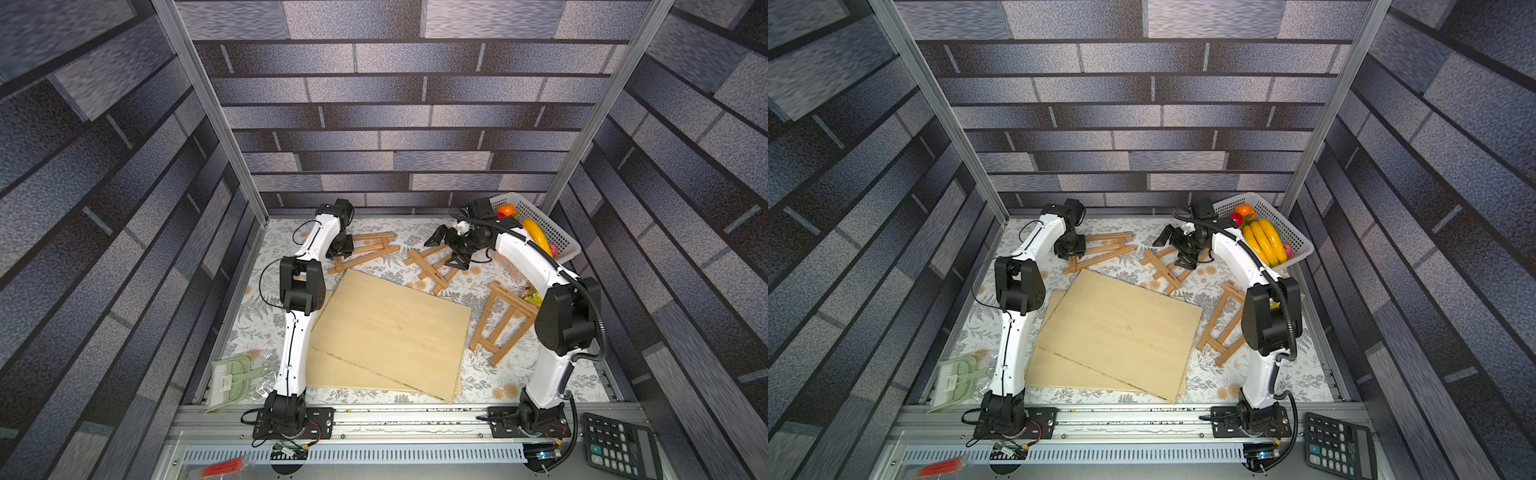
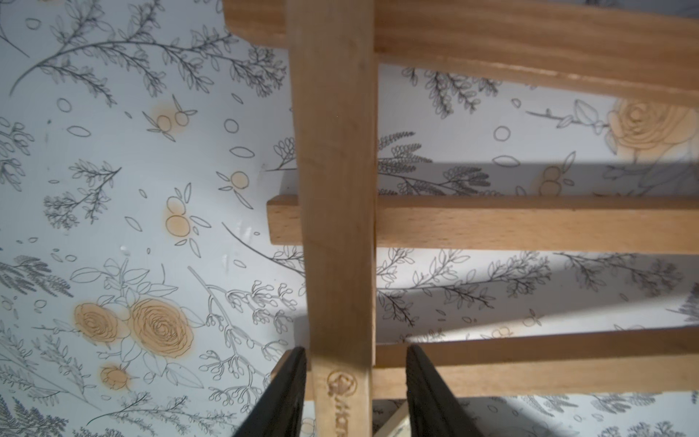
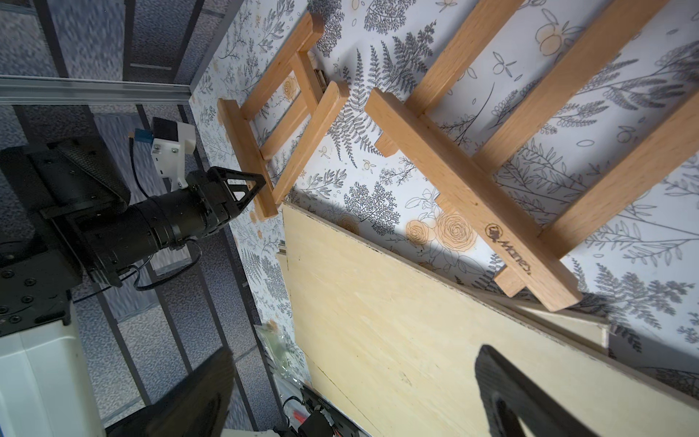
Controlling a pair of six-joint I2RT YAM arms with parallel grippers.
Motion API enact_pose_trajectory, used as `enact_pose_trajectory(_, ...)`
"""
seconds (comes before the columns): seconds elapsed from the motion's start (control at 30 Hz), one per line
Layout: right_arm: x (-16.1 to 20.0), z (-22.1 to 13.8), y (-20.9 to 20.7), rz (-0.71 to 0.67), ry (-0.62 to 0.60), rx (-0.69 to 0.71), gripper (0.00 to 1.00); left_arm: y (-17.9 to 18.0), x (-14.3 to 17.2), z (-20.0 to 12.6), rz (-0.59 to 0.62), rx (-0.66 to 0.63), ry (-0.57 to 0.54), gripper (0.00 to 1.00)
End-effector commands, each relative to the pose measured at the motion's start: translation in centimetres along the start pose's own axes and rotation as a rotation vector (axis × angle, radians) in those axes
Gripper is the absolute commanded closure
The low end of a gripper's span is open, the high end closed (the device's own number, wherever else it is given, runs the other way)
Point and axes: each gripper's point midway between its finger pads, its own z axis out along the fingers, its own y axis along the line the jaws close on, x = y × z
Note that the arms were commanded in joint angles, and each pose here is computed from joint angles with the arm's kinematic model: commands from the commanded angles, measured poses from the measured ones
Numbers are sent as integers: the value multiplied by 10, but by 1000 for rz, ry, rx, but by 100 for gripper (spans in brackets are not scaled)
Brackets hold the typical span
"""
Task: Assemble the easel
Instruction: Pick up the easel at the center of the board.
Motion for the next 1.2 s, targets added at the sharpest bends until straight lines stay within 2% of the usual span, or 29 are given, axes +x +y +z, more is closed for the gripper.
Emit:
enact_pose_trajectory(0.0,1,2,4,0,28,-6,0,5,5,-4,-9,-49,23,56)
enact_pose_trajectory(0.13,-2,5,7,-3,32,-11,0,8,8,5,-11,-61,48,57)
enact_pose_trajectory(0.27,-5,7,8,-6,32,-13,0,5,9,8,-15,-55,52,72)
enact_pose_trajectory(0.47,-1,7,6,-7,39,-14,0,8,9,9,-25,-60,64,75)
enact_pose_trajectory(0.57,1,4,8,-20,32,-22,0,12,9,5,-43,-56,67,89)
enact_pose_trajectory(0.7,2,1,16,-57,17,-42,0,19,-1,-20,-69,-29,17,97)
enact_pose_trajectory(0.97,4,2,46,-110,-20,-108,0,41,-13,-87,-175,106,-62,99)
enact_pose_trajectory(1.17,7,14,68,-139,-43,-158,0,61,-12,-136,-305,261,-109,99)
